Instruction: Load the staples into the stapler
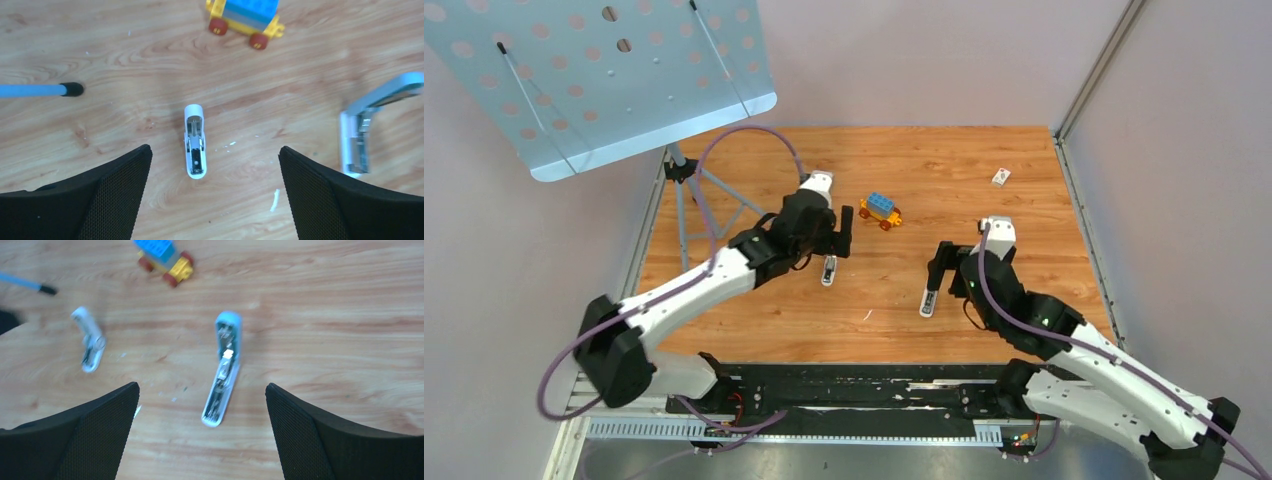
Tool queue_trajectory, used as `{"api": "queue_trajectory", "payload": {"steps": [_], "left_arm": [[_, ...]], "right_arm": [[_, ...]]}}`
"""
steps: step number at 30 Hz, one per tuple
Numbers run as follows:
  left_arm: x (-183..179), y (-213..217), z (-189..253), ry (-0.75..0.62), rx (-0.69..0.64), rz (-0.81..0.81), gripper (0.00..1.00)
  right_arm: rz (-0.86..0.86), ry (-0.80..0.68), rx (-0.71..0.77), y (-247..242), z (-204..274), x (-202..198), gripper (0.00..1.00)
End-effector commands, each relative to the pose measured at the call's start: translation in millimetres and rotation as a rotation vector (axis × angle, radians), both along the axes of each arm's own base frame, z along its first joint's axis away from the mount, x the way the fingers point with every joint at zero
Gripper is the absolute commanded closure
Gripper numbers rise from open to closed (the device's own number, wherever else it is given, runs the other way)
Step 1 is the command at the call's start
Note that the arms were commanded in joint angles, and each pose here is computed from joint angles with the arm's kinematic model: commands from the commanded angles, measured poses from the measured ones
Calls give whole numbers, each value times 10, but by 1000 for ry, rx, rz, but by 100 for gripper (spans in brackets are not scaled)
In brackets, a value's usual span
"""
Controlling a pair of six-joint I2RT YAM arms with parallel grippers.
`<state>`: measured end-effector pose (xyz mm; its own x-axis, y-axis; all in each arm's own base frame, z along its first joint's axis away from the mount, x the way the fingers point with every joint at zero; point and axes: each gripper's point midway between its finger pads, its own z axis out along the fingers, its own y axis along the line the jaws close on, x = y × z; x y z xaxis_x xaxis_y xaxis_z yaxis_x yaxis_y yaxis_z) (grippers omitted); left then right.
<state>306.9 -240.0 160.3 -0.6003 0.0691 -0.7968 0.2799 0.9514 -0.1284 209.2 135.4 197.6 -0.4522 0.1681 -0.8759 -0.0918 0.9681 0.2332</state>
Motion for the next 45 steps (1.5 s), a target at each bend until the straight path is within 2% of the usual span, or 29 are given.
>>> {"api": "queue_trajectory", "payload": {"steps": [1, 5, 9, 13, 19, 26, 35, 42, 45], "left_arm": [[-256, 194, 443, -59, -33, -56, 0], [-569, 275, 549, -68, -84, -149, 0], [-815, 332, 432, -58, -103, -229, 0], [-947, 449, 303, -49, -81, -246, 0], [-1072, 456, 298, -38, -119, -273, 0], [-1069, 632, 306, -49, -39, -242, 2], [-1012, 716, 359, -88, -19, -204, 0], [-997, 704, 324, -79, -10, -204, 0], [-977, 706, 320, -80, -3, -198, 0]], "right_arm": [[-52, 42, -121, -234, 74, 268, 0], [-152, 106, -208, -580, 65, 696, 0], [-175, 179, -312, -889, -73, 1124, 0], [-248, 278, -254, -1164, -298, 1532, 0], [-481, 343, -218, -1502, -566, 2204, 3], [-569, 392, -122, -1672, -985, 2999, 11], [-629, 409, -73, -1885, -1366, 3479, 19], [-656, 420, -90, -2011, -1553, 3590, 23], [-639, 427, -75, -2019, -1641, 3646, 29]]}}
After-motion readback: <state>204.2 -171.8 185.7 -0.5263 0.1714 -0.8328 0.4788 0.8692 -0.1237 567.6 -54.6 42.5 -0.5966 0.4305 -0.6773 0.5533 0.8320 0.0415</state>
